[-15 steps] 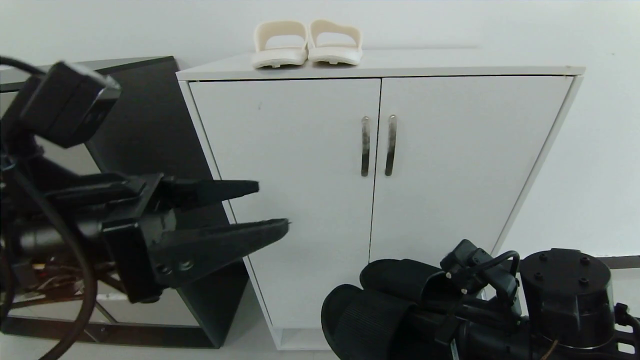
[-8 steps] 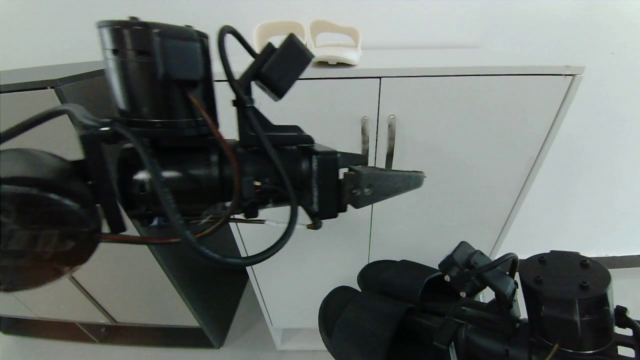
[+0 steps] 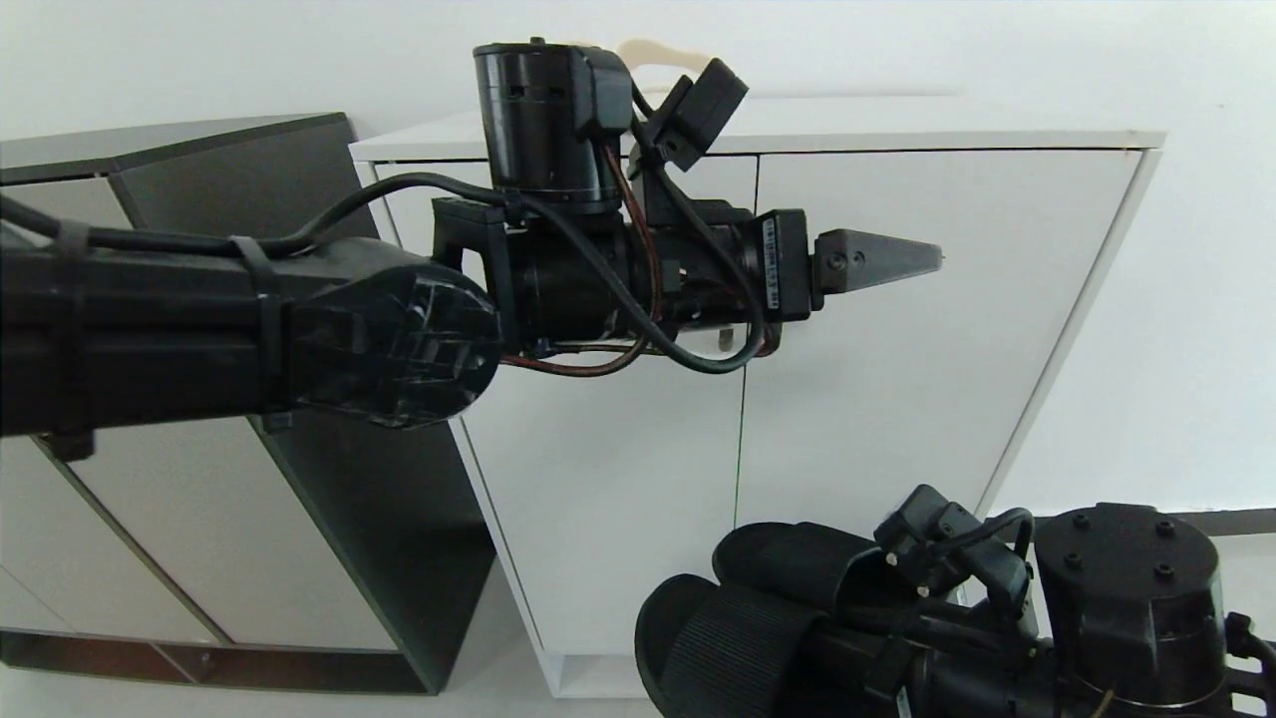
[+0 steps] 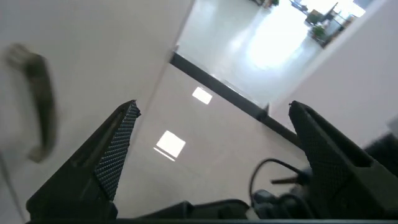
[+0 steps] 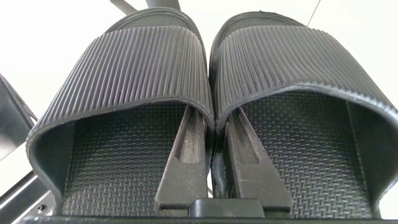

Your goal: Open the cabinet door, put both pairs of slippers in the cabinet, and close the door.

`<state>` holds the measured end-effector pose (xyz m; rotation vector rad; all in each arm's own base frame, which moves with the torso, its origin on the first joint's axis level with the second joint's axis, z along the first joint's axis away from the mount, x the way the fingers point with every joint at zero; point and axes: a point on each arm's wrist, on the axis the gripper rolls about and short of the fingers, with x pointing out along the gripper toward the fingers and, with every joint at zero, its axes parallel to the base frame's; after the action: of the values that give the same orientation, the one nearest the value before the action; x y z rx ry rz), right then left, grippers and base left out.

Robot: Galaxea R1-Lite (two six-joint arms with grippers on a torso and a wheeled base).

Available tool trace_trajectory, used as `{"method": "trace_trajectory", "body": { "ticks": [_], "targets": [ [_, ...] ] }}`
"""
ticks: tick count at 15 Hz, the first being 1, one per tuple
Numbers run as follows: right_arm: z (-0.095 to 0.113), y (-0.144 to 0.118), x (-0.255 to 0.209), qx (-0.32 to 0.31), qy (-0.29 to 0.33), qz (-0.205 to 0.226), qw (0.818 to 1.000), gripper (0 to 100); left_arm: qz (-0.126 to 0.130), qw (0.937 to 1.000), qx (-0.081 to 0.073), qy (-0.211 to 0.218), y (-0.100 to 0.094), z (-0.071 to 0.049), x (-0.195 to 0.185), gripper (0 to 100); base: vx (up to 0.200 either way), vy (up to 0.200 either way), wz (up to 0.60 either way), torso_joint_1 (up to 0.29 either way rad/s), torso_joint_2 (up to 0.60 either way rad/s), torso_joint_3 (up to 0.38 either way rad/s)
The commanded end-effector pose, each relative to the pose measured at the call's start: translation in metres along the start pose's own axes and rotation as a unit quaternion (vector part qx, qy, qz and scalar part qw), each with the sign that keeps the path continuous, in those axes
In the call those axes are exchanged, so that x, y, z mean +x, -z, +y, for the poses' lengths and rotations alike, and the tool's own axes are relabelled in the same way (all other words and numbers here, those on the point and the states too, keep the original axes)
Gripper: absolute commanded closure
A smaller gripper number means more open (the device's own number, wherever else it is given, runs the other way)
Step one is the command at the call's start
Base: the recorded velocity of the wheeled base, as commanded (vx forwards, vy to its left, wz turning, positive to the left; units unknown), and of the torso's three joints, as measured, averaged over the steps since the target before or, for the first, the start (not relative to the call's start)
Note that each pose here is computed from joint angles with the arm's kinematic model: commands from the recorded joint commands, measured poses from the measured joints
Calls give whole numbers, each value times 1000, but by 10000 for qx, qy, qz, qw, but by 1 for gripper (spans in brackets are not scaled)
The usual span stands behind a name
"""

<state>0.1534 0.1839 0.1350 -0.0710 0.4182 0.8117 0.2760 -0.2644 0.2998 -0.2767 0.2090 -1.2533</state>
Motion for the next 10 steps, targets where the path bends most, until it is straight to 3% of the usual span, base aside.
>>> {"method": "trace_trajectory", "body": {
  "ticks": [1,4,10],
  "targets": [
    [0,0,0,2,11,-6,10000,100,12,9999,22,-166,6,11,11,0,0,0,0,0,0,0],
    [-2,0,0,21,33,7,10000,100,-77,9978,331,-561,1,25,1,0,0,0,0,0,0,0],
    [-4,-1,0,39,74,-13,10000,100,-164,9947,323,-958,0,36,-3,0,0,0,0,0,0,0]
  ]
}}
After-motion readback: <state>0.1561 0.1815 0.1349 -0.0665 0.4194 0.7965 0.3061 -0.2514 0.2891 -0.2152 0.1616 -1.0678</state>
